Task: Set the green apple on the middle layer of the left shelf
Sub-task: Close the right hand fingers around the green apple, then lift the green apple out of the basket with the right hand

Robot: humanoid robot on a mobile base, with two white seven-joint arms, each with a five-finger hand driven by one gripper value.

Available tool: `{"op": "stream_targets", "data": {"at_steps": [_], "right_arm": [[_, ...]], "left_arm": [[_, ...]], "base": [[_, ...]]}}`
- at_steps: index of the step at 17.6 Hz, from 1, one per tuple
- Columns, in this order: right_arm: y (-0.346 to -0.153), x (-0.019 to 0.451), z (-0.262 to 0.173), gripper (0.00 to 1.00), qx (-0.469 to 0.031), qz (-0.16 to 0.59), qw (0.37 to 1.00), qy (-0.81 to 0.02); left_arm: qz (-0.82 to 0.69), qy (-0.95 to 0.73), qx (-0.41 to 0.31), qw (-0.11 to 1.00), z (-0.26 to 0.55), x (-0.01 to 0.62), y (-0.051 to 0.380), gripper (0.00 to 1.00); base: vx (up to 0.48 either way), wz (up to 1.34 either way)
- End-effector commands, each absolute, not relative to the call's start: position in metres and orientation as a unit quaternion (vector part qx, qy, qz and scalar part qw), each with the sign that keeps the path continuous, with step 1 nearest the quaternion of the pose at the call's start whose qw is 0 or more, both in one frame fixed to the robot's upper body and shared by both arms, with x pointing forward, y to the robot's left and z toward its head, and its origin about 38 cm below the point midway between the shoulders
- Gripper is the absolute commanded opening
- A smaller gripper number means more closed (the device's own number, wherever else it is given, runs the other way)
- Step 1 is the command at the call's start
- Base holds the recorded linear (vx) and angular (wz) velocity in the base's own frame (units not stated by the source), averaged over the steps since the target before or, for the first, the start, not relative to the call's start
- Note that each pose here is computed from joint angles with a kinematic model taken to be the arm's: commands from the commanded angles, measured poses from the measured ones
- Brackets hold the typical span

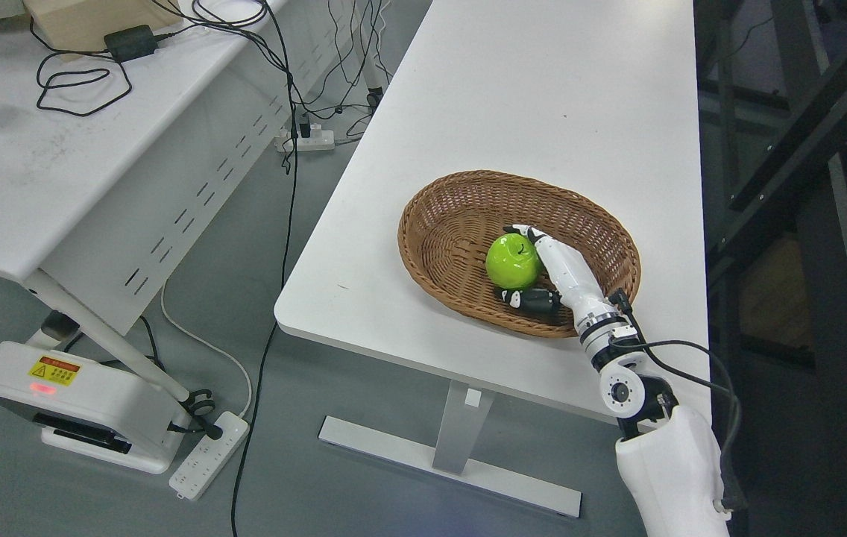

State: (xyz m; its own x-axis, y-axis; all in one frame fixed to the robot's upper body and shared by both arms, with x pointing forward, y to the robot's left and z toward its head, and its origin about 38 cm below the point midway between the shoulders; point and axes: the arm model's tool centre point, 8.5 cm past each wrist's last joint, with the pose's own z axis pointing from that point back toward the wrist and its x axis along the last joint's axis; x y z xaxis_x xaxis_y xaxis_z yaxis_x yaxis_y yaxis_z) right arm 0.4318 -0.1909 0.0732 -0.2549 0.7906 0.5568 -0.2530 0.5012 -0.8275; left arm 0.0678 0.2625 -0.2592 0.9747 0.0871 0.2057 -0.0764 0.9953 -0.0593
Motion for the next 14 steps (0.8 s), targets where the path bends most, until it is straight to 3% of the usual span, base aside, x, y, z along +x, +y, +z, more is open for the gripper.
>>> {"op": "stream_targets", "data": {"at_steps": [1,4,10,14], "right_arm": [[-0.215,0.435,0.097,0.20,-0.206,0.391,0.576,-0.687],[-0.225,0.432,0.119,0.00,-0.202,0.343,0.566,-0.722],[-0.262,0.398,0.139,0.00,-0.239,0.283,0.554,-0.745],[-0.277,0.365,0.132,0.00,-0.202,0.197,0.569,-0.772]], "left_arm": [[0.041,-0.104,-0.017,0.994,-0.258,0.068,0.274,1.00],[0.041,-0.104,-0.017,0.994,-0.258,0.068,0.274,1.00],[0.041,-0.105,-0.017,0.993,-0.258,0.068,0.274,1.00],[0.041,-0.105,-0.017,0.993,-0.258,0.068,0.274,1.00]], "base": [[0.000,0.00],[0.000,0.00],[0.000,0.00],[0.000,0.00]]}}
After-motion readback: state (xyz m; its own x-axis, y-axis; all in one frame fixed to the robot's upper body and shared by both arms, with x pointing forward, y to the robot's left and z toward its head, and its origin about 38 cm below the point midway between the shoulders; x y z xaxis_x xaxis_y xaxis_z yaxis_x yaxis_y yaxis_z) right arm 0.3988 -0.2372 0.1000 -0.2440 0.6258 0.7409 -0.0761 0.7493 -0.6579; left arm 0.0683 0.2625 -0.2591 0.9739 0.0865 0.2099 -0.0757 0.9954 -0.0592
